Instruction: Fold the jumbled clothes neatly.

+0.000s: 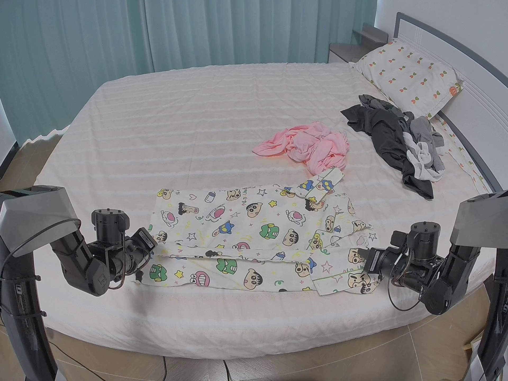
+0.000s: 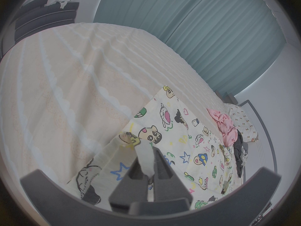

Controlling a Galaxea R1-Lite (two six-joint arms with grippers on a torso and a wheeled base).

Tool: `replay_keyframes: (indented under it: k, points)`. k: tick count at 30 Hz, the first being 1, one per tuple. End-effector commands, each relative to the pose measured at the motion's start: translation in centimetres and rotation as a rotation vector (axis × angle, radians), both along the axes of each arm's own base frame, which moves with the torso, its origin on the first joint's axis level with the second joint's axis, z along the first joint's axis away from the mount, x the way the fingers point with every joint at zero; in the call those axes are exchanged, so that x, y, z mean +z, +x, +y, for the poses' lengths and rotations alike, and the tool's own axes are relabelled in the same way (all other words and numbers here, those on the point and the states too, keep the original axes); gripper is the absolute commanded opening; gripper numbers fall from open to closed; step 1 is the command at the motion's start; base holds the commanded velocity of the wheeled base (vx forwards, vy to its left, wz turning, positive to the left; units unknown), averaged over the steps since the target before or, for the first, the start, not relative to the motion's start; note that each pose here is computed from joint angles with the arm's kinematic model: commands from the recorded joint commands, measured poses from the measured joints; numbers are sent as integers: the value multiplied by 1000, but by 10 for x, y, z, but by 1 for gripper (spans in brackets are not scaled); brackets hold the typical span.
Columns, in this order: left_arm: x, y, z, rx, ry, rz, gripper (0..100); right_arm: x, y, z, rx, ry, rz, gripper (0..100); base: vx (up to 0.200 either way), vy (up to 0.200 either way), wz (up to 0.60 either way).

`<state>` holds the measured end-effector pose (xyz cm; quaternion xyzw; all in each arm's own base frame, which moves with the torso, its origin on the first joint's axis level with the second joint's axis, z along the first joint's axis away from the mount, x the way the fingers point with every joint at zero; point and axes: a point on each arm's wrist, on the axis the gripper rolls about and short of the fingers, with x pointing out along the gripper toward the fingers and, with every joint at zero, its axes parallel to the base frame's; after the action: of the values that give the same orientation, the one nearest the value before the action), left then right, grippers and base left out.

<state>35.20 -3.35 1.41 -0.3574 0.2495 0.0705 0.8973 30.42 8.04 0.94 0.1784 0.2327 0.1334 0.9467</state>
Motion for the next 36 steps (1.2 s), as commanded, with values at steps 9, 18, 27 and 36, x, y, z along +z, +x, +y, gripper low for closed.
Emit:
replay_keyframes:
  k: [9, 18, 27, 36]
  points:
    - [-8, 4, 0, 2, 1, 15, 0, -8, 8, 2, 0, 1, -3, 0, 0, 0, 0]
    - [-7, 6, 1, 12, -8, 9, 0, -5, 22, 9, 8, 11, -48, 0, 0, 0, 0]
    - [-8, 8, 5, 27, -9, 5, 0, -4, 33, 10, 4, 22, -82, 0, 0, 0, 0]
    - [-10, 13, 7, 69, -37, 1, 0, -8, 35, 10, 1, 20, -77, 0, 0, 0, 0]
